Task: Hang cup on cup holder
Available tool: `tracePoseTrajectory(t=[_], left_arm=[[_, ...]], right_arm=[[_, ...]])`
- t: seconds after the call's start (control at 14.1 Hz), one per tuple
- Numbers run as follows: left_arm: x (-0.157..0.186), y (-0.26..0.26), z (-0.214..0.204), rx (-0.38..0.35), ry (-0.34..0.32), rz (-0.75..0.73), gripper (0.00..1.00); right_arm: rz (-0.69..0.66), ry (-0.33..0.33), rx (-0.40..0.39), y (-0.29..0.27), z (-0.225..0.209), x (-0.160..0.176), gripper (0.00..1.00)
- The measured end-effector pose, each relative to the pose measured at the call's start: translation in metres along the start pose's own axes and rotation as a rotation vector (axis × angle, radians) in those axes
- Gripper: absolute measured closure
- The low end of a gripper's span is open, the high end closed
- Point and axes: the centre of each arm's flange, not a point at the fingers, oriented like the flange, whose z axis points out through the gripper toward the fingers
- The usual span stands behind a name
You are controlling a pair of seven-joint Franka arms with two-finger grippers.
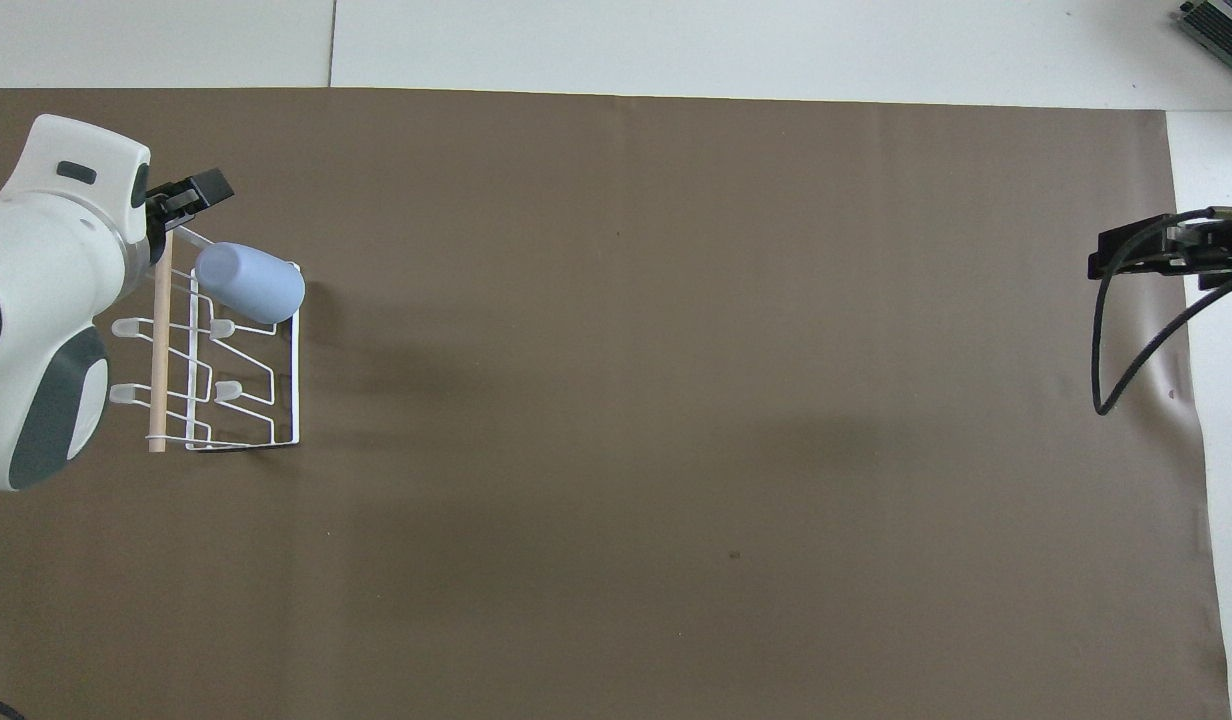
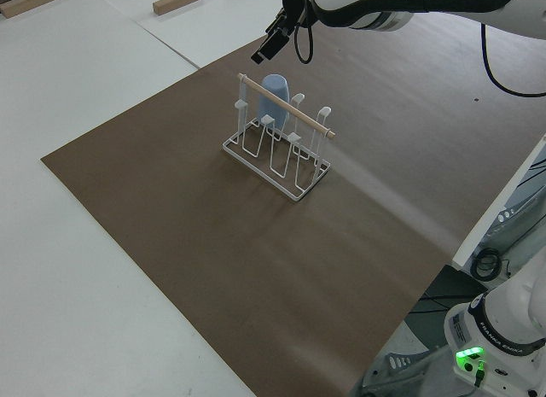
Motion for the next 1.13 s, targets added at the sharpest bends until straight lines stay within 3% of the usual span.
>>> tracePoseTrajectory(t=[0.42, 0.78, 1.13], left_arm=[[0.013, -0.014, -0.046, -0.042, -0.197, 0.15, 0.0], [0.014, -0.027, -0.086, -0.022, -0.366, 0.335, 0.0], [0.017, -0.03, -0.109, -0.04, -0.453, 0.417, 0.0]], right_arm=[[0.011, -0.002, 0.0, 0.007, 0.001, 0.0, 0.0], [0.004, -0.002, 0.0, 0.003, 0.001, 0.0, 0.0], [0.004, -0.002, 0.0, 0.003, 0.001, 0.0, 0.0]])
